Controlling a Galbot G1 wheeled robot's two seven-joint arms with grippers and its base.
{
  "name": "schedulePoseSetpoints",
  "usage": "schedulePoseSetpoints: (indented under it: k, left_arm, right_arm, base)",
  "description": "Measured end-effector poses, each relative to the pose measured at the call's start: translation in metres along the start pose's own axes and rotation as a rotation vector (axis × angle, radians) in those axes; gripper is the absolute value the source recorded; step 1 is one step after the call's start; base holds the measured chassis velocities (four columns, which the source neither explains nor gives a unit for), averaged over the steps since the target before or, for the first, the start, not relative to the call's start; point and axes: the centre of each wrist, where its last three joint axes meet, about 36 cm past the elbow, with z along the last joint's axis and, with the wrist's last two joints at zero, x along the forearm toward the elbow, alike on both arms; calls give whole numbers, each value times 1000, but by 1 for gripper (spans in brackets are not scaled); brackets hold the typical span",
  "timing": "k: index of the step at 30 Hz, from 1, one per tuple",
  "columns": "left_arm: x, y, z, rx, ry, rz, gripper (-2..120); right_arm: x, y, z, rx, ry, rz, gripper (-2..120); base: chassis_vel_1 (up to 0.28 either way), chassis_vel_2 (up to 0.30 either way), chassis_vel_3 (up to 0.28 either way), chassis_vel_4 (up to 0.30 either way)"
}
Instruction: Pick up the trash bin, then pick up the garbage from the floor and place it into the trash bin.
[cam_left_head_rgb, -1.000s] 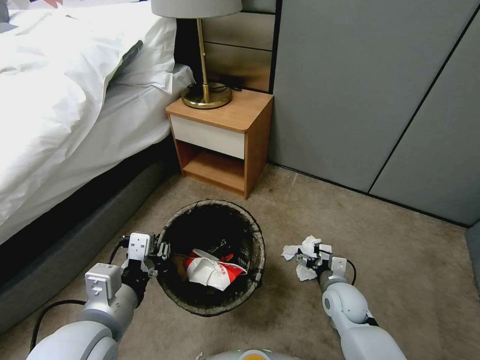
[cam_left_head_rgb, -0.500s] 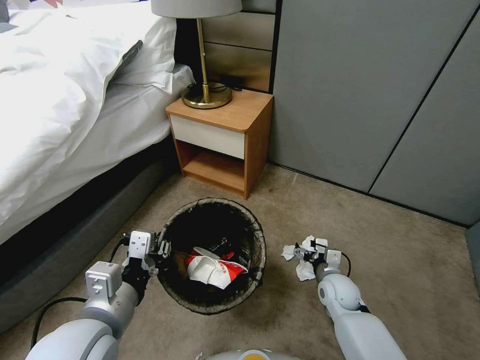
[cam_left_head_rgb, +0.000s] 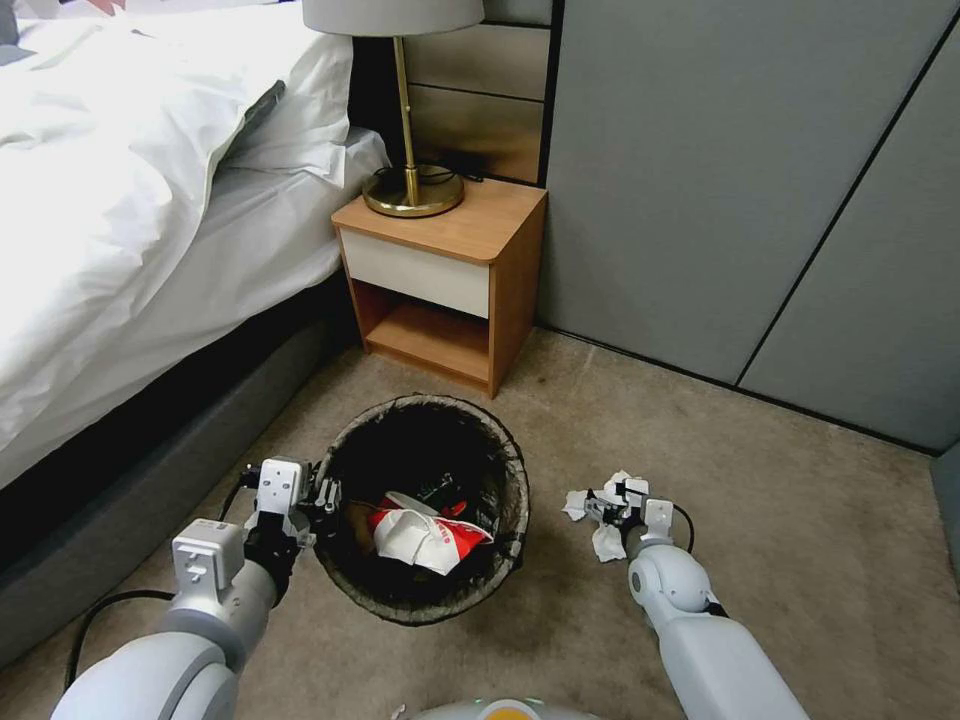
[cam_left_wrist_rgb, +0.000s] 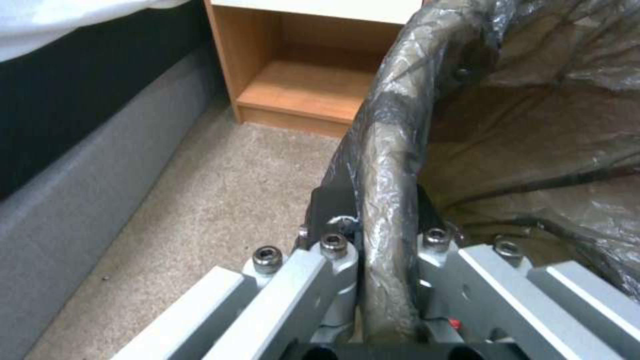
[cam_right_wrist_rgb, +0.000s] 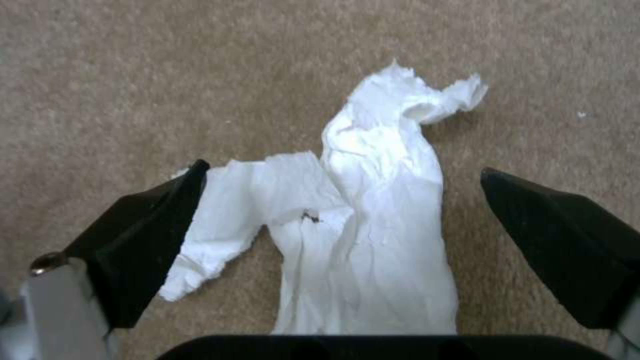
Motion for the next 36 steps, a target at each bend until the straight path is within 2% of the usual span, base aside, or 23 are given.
schedulePoseSetpoints:
  k: [7, 10, 13, 14, 15, 19, 20, 26, 27, 29, 33, 36]
  left_arm:
    - [-3, 1, 2, 1, 2, 1, 1]
    - [-3, 1, 2, 1, 1, 2, 1]
    - [-4, 1, 2, 0, 1, 2, 1]
    - [-4, 1, 2, 0, 1, 3, 1]
    - [-4, 1, 2, 0, 1, 3, 1]
    - [-4, 1, 2, 0, 0, 4, 1]
    - [-4, 1, 2, 0, 0, 4, 1]
    - [-5, 2, 3, -1, 0, 4, 1]
    - [-5, 2, 3, -1, 0, 4, 1]
    - [-5, 2, 3, -2, 0, 5, 1]
    - [-5, 2, 2, -3, -1, 5, 1]
    - [-5, 2, 2, -3, -1, 6, 1]
  right_arm:
    - [-3, 0, 6, 6, 7, 6, 91]
    - [-4, 1, 10, 9, 12, 7, 75]
    - [-4, 1, 12, 10, 14, 7, 68]
    - [-4, 1, 12, 10, 15, 7, 61]
    - [-4, 1, 12, 10, 15, 7, 61]
    - [-4, 2, 15, 11, 12, 4, 41]
    - [-4, 2, 15, 11, 12, 4, 41]
    - [-5, 3, 17, 11, 10, 4, 18]
    - [-5, 3, 17, 11, 10, 4, 18]
    - [-5, 2, 18, 10, 9, 4, 6]
    - [-5, 2, 19, 9, 7, 6, 0]
    - [-4, 1, 20, 8, 6, 7, 0]
  base:
    - [0, 0, 0, 0]
    - [0, 0, 0, 0]
    - [0, 0, 0, 0]
    - [0, 0, 0, 0]
    - [0, 0, 0, 0]
    - [0, 0, 0, 0]
    - [0, 0, 0, 0]
    - [0, 0, 0, 0]
    - [0, 0, 0, 0]
    - [0, 0, 0, 0]
    - [0, 0, 0, 0]
    - [0, 0, 0, 0]
